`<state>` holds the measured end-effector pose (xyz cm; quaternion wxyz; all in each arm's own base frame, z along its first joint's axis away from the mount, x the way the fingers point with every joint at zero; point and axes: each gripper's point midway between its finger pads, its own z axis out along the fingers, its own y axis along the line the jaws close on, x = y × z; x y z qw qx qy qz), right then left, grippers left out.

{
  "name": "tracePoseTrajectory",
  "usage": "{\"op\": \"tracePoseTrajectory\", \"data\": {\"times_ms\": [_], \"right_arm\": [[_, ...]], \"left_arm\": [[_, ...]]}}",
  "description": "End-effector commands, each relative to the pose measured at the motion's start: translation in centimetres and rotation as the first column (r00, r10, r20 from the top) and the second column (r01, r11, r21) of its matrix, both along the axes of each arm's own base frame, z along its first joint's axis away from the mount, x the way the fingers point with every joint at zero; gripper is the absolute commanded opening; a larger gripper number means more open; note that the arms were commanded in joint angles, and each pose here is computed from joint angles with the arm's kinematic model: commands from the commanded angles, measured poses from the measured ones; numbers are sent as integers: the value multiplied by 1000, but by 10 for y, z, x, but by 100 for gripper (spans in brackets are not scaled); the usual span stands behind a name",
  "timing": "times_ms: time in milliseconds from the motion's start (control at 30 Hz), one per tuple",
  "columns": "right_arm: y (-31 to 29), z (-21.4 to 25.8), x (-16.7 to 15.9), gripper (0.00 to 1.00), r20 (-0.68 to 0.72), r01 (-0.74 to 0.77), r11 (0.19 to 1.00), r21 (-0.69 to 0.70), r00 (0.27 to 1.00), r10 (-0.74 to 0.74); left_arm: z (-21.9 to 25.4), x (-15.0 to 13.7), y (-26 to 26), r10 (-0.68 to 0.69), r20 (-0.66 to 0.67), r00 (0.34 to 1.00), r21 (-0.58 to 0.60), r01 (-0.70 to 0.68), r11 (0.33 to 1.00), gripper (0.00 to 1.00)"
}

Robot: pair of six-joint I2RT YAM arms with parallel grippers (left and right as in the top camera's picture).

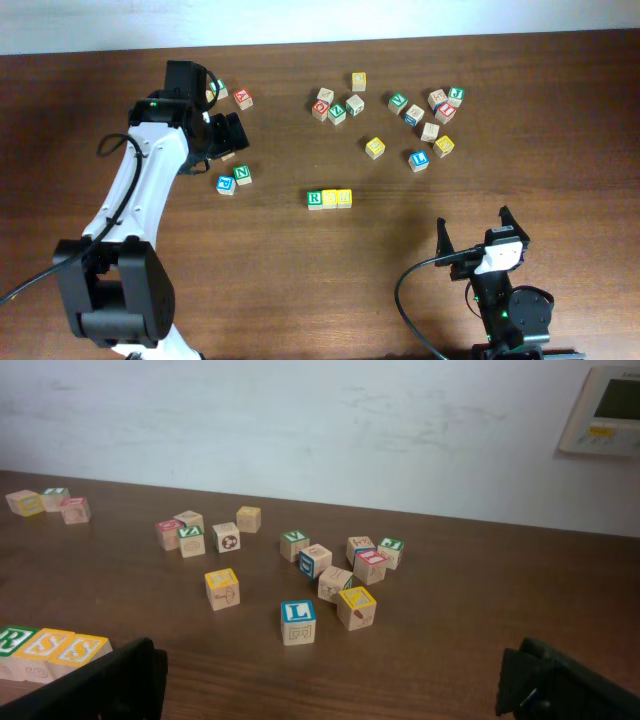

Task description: Spell out RSS

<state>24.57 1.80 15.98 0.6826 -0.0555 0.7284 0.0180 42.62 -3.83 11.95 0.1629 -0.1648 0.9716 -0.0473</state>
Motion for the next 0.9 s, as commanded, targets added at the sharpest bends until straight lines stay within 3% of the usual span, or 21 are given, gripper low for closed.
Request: {"op": "tracePoseTrajectory", "data": {"times_ms": [0, 633, 867], "right_arm": [[2, -1, -1, 98, 0, -13, 1000, 2, 1000, 13], [2, -1, -1, 98, 0, -14, 1000, 2, 1000, 14], [2, -1, -1, 98, 0, -13, 1000, 2, 1000, 13]], "left_arm": [[13, 4, 2, 3, 37, 999, 7, -3, 1000, 99], [13, 4, 2, 3, 36, 999, 7, -3, 1000, 99], [15, -10, -5, -14, -5, 1000, -29, 14, 999, 99]]}}
